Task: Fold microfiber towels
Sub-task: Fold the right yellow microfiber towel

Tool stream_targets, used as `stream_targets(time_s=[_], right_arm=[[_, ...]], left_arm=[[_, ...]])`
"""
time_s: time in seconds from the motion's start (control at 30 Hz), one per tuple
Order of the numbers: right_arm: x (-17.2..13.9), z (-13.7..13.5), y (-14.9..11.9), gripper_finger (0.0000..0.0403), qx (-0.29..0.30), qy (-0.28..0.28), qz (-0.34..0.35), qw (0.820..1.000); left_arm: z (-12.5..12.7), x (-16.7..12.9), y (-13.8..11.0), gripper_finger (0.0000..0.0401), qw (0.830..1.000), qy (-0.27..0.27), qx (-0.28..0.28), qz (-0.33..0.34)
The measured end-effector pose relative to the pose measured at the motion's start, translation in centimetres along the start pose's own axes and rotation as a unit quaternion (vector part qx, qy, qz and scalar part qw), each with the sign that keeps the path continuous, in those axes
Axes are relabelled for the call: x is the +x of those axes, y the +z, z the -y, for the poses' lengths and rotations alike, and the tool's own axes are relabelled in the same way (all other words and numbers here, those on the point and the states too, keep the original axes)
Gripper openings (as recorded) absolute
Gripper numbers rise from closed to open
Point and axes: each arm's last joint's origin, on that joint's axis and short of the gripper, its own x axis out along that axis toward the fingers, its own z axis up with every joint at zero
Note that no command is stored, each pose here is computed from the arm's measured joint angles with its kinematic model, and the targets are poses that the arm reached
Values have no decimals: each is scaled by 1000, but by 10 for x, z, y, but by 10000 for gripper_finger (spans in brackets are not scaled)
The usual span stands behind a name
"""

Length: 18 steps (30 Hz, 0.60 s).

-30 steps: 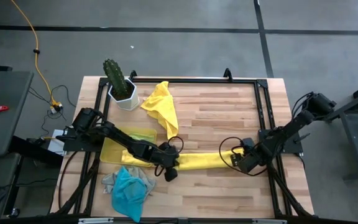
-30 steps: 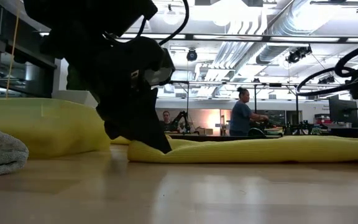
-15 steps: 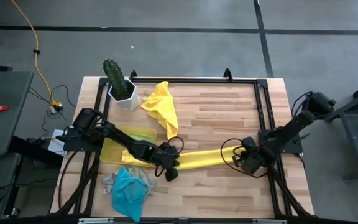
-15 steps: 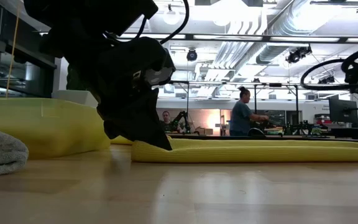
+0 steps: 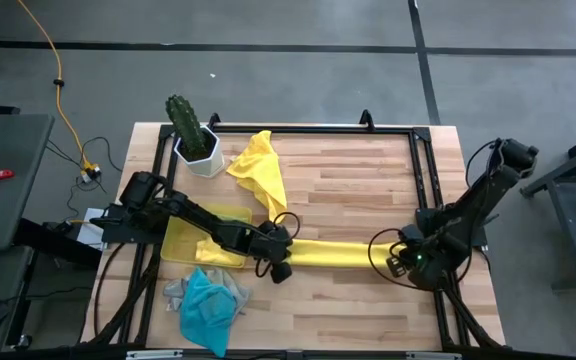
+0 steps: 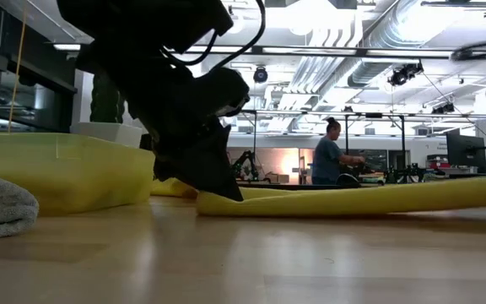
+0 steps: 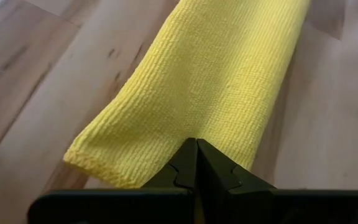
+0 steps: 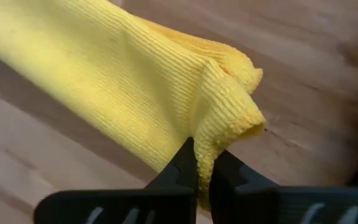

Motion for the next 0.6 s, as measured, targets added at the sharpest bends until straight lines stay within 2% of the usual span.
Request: stream_targets(time_s=[0.17, 0.37, 0.6], right_arm=[[-24, -9, 2, 1, -36, 24, 0, 999], [-31, -19, 6, 0, -51, 49, -1, 998], [-40, -37, 17, 0, -76, 102, 23, 992]], left_arm=[[-3, 1, 2, 0, 1000, 2, 8, 1], [-1, 2, 1, 0, 1000, 0, 3, 3], [5, 6, -2, 0, 1000, -13, -19, 19]])
